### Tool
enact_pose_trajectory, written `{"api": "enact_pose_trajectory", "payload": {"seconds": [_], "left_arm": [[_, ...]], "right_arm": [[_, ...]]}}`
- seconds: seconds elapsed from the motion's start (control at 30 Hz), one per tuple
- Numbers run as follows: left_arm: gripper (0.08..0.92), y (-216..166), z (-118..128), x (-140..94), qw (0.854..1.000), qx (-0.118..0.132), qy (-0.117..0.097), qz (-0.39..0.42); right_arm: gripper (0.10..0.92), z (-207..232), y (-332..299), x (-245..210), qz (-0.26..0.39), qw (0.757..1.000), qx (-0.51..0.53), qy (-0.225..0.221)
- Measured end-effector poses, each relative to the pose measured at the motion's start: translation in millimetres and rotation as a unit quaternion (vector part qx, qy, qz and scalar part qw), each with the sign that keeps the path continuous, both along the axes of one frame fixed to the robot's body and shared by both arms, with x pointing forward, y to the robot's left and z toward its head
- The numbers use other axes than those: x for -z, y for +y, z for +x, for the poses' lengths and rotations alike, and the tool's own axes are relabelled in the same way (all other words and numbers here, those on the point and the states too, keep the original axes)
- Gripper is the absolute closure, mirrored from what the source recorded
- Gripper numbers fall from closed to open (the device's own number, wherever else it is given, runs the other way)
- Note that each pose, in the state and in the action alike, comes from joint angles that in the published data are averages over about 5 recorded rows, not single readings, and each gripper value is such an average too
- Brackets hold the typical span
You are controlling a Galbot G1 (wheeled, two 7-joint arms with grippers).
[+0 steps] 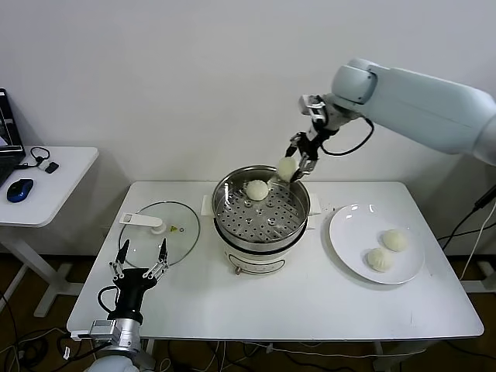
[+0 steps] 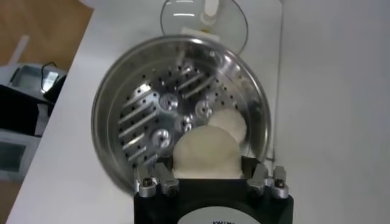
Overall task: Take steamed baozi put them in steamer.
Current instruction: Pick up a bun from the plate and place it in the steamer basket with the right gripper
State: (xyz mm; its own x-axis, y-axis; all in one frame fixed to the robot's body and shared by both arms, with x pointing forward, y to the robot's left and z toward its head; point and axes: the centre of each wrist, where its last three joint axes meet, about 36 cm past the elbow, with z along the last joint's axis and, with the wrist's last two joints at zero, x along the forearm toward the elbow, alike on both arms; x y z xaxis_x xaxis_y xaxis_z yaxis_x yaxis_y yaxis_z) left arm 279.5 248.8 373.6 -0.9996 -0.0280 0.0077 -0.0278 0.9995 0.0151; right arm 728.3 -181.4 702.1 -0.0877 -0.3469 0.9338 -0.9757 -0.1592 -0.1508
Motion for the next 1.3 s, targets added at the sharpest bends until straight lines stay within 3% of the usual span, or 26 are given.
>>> {"api": "enact_pose_trajectory", "payload": {"seconds": [0.63,1.3], "left_arm": [[0.177,3.7,-3.0,2.8,1.0,-0.003,0.002,-0.002],[0.177,5.4,-3.4,2.7,1.0,-0.005,0.001,-0.008]], "right_arm": [[0.301,18.0,112.0,80.2,-0.018,0.999,-0.039,0.028],[0.301,19.1,132.4,115.5,-0.04,0.998,-0.046,0.035]]}}
